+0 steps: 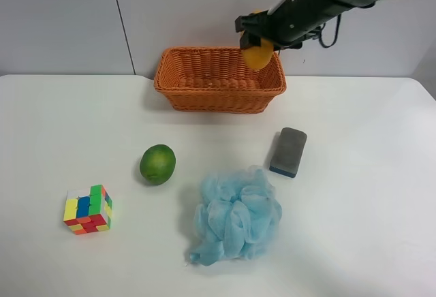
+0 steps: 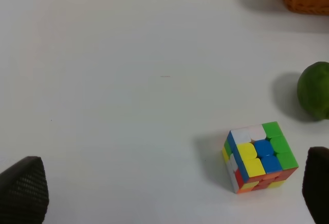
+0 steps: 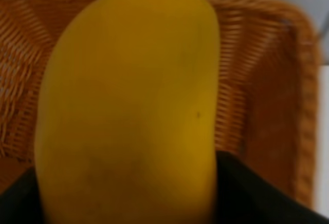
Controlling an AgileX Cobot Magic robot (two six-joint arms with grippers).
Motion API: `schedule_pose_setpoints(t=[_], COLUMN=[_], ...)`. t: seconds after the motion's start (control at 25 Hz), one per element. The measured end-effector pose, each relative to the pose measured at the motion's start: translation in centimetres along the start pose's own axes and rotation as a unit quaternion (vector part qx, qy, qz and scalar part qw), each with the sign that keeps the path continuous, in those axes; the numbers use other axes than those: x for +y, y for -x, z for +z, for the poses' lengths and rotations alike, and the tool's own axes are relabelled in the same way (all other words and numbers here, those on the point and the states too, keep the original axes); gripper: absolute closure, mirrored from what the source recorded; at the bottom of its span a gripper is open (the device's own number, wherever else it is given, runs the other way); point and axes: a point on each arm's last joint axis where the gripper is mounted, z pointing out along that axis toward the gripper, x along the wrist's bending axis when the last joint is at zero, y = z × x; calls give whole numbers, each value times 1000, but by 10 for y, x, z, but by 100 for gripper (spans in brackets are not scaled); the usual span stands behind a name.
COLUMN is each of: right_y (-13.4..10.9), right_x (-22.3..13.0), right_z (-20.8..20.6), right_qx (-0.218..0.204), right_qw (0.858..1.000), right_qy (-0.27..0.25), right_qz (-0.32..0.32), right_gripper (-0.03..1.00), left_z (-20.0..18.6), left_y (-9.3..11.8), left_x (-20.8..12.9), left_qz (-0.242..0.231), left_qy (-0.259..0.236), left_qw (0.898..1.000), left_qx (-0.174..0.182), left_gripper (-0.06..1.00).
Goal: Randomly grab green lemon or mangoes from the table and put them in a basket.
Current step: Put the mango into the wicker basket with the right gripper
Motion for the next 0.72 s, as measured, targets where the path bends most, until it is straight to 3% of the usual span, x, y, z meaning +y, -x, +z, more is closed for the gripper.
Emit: schedule_pose_setpoints(t=[0.28,0.72], right_y=[-7,-7], right_x=[-27,-27], right_z=[54,58], right_qx=[-1,-2], right_qw=[1000,1000], right_qy=[-10,1], right_qz=[-11,-11], right_gripper=[34,34], left_z=[0,0], left_y=[0,0], left_x=[0,0], left_qz=[0,0], left_qy=[0,0], left_qw=[1000,1000], left_qx=[0,0], left_gripper=[-5,-5])
